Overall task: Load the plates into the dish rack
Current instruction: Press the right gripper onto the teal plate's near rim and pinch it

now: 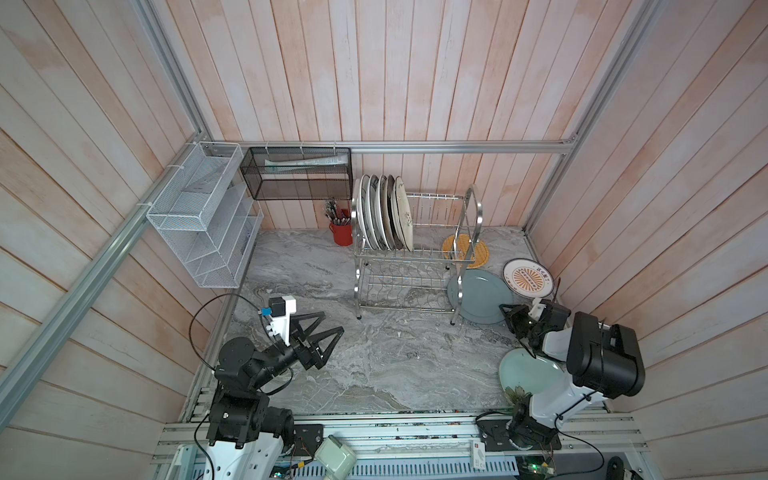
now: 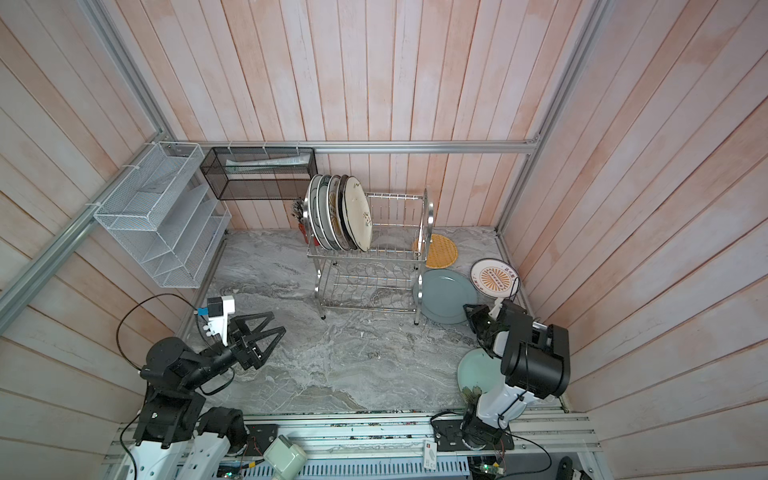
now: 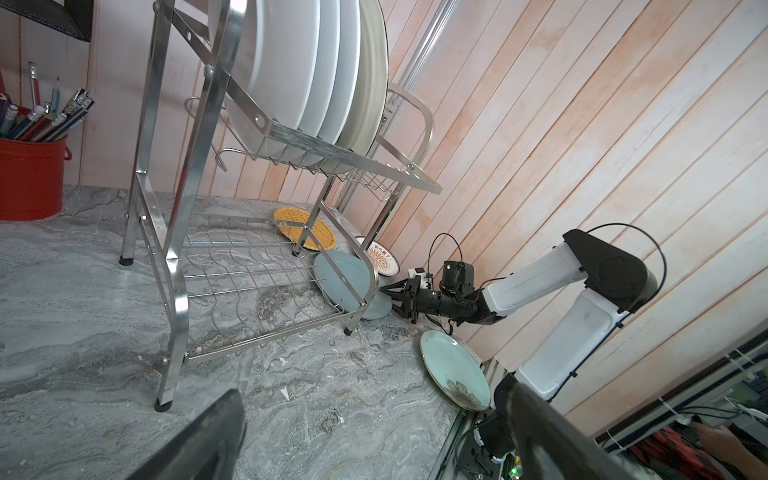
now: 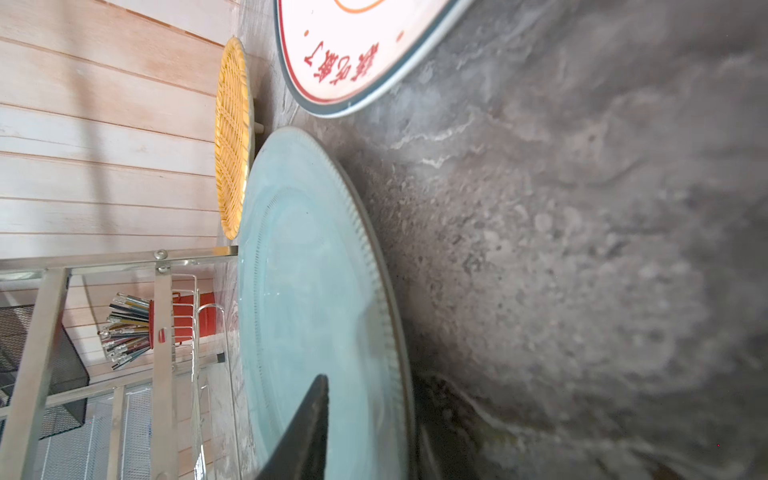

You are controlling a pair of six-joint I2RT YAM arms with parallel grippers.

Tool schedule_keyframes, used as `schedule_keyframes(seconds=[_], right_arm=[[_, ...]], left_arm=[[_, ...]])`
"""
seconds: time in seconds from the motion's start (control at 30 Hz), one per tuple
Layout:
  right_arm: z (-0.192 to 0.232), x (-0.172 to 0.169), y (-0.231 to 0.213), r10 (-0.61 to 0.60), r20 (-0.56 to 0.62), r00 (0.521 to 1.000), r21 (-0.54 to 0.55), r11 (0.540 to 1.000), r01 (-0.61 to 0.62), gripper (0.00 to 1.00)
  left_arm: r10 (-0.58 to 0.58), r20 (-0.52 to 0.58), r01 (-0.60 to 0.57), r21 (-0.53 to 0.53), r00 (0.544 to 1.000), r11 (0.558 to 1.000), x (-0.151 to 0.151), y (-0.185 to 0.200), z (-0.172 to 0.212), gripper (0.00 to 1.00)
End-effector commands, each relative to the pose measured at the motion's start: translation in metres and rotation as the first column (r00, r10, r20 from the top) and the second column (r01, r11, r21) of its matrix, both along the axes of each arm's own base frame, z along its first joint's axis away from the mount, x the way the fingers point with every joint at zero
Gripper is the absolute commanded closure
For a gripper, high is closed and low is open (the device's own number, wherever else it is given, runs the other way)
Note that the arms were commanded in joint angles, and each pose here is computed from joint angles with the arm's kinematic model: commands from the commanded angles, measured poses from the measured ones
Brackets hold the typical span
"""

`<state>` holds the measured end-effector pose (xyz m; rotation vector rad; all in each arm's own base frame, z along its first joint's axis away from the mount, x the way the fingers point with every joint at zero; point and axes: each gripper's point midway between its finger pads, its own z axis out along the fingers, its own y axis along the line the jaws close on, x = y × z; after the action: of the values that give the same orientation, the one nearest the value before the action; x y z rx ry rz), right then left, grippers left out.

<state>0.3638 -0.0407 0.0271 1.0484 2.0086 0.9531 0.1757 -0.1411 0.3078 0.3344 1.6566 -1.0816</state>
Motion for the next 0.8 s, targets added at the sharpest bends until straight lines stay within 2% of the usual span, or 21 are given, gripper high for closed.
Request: schedule_keyframes(seconds=[0.0, 0.23, 0.33, 0.77], right_arm=[[-0.011, -0.008, 0.006, -0.009, -0.029, 1.000, 0.049, 0.999, 0.010, 0.78], [0.002, -0.014, 0.005, -0.019, 0.008, 1.000, 0.010, 1.000, 0.019, 0.90], [0.012, -0.016, 0.004, -0.029, 0.021, 0.999, -0.004, 1.000, 0.029, 0.99], [0.085, -0.022, -0.013, -0.137, 0.147, 0.980, -0.085, 0.985, 0.150, 1.00]], left_arm=[[0.017, 0.022, -0.017, 0.005, 1.000, 1.000, 0.001, 0.003, 0.001, 0.00], [0.043, 0.015, -0.043, 0.006, 0.999, 0.999, 0.005, 0.006, -0.001, 0.00], [0.061, 0.020, -0.062, 0.005, 0.998, 0.998, 0.006, 0.009, 0.001, 0.00], [0.100, 0.013, -0.100, 0.004, 0.995, 0.995, 0.009, 0.014, 0.000, 0.00]])
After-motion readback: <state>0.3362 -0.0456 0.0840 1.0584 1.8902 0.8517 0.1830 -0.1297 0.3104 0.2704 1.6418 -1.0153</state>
